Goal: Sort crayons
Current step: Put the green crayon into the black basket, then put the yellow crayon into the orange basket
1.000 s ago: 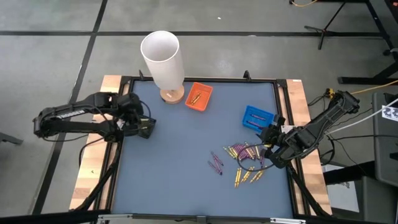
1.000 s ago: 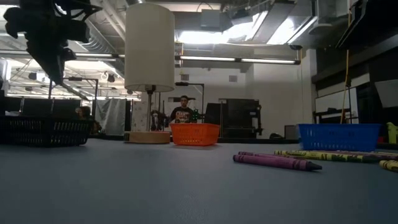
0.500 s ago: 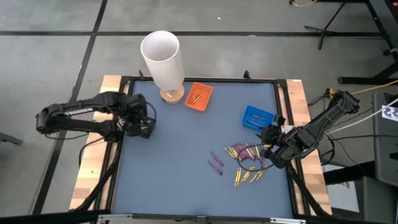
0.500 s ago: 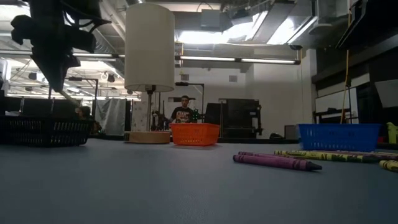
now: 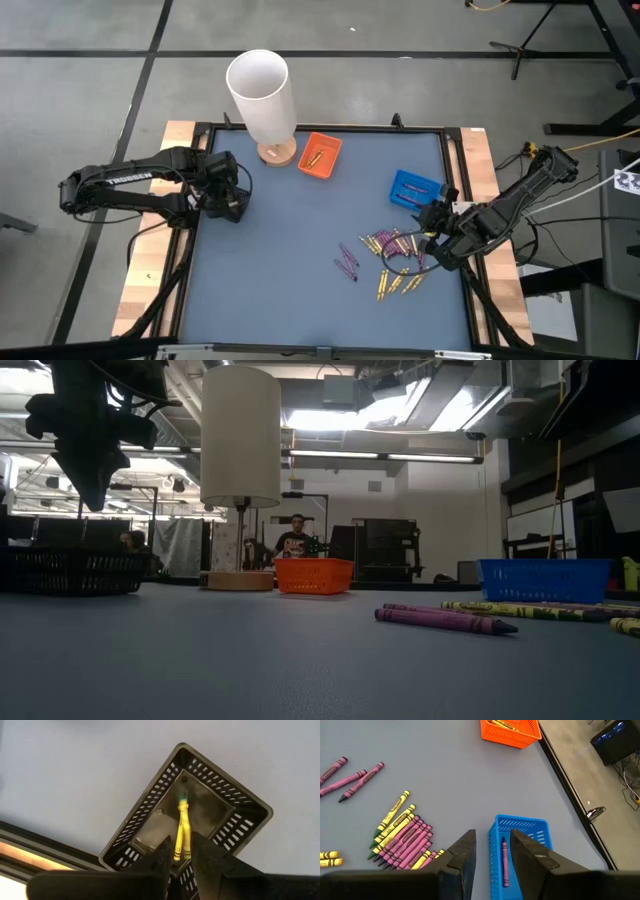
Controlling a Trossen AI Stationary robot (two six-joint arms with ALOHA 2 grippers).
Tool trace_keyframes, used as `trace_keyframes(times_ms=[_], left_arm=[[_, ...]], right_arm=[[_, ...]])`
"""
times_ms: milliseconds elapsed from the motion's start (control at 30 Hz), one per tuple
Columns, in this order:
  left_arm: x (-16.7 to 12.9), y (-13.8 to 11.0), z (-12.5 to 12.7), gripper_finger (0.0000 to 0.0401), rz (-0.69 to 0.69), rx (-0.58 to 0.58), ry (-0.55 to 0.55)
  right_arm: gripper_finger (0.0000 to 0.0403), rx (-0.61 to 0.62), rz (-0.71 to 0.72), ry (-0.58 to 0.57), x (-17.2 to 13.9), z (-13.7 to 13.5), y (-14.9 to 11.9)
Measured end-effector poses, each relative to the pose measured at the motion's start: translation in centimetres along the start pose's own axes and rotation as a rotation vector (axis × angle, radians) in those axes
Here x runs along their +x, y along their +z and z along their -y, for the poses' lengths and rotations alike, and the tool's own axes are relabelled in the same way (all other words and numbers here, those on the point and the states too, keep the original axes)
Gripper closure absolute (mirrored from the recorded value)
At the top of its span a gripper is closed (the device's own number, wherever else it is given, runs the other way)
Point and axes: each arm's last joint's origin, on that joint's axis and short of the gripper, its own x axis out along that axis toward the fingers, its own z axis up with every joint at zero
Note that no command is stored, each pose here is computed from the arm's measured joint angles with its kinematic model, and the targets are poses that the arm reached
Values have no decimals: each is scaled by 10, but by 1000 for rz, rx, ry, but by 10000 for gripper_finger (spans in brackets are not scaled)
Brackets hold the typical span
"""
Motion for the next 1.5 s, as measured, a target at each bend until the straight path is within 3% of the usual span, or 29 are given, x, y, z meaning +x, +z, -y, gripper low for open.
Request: trace_keyframes(times_ms=[433, 867, 1133, 1500], left_arm=[[0, 1, -1, 305, 6, -5, 23], [0, 1, -1, 307, 9, -7, 22], [0, 1, -1, 307, 9, -7, 22], [0, 1, -1, 307, 10, -7, 22]], right_arm=[[284, 26, 17, 20, 0, -2, 2], [284, 162, 11, 255, 6, -36, 17], [284, 54, -117, 334, 26, -70, 15], [284, -166, -472, 531, 48, -104, -5]])
